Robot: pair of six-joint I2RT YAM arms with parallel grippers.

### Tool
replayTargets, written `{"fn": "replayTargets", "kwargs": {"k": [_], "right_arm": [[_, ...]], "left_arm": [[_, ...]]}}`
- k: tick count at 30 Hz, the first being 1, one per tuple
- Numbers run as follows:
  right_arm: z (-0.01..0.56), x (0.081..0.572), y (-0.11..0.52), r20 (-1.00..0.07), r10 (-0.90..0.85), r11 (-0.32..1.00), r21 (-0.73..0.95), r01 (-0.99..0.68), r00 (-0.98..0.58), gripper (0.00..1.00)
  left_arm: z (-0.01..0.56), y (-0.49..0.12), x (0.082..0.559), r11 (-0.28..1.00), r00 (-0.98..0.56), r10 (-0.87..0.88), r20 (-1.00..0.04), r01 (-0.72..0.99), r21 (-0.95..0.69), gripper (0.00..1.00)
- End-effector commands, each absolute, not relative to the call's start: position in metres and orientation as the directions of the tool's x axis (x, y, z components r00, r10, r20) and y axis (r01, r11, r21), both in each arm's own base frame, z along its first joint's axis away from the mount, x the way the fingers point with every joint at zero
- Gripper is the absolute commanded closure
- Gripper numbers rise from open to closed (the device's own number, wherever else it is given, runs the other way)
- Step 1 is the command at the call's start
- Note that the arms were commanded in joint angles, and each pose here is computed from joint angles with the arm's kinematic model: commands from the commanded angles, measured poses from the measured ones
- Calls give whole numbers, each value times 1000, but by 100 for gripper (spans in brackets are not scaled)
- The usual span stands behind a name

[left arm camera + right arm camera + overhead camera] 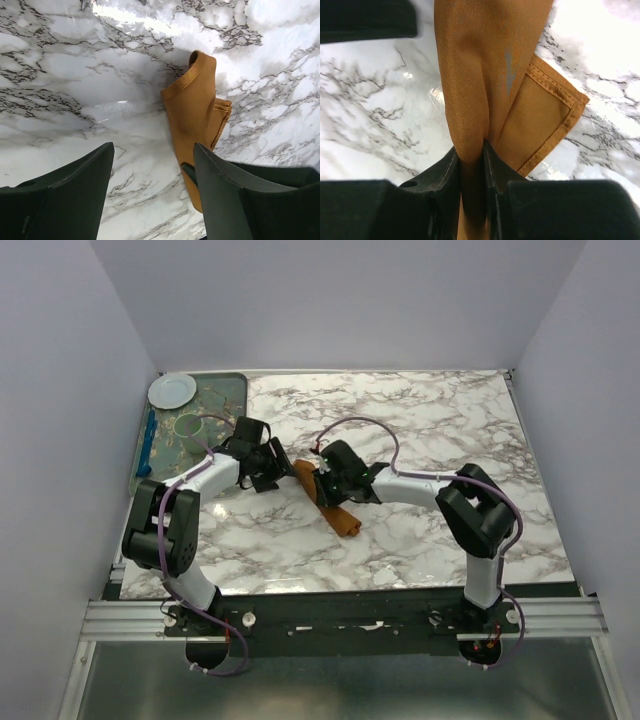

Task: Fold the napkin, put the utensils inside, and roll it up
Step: Roll the napkin with the utensil

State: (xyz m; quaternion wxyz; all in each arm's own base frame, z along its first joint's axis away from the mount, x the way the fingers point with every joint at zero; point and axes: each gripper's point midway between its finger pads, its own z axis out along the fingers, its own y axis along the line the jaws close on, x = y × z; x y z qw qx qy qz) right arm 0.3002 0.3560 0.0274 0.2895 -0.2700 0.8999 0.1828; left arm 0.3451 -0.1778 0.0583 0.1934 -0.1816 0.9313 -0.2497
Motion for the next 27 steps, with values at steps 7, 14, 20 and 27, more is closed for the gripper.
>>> {"fn": "replayTargets", "kwargs": {"k": [7,14,20,27], "right_arm": [[23,272,360,-324,-230,475,786,-396,-918,72],[11,272,350,-226,-188,385,878,-283,-956,72],[10,277,345,-213,-166,363,894,-261,-963,67],[19,284,341,-254,-166,416,858,-301,-953,57]], "left_arm": [[63,-198,338,780,-876,-423,-232,-221,-586,23],[52,-225,343,785,-891,-400,-213,-214,-581,21],[26,-231,344,792,-890,-425,-163,-278,-544,22],[14,-218,341,814,-871,-452,-191,-316,-487,50]]}}
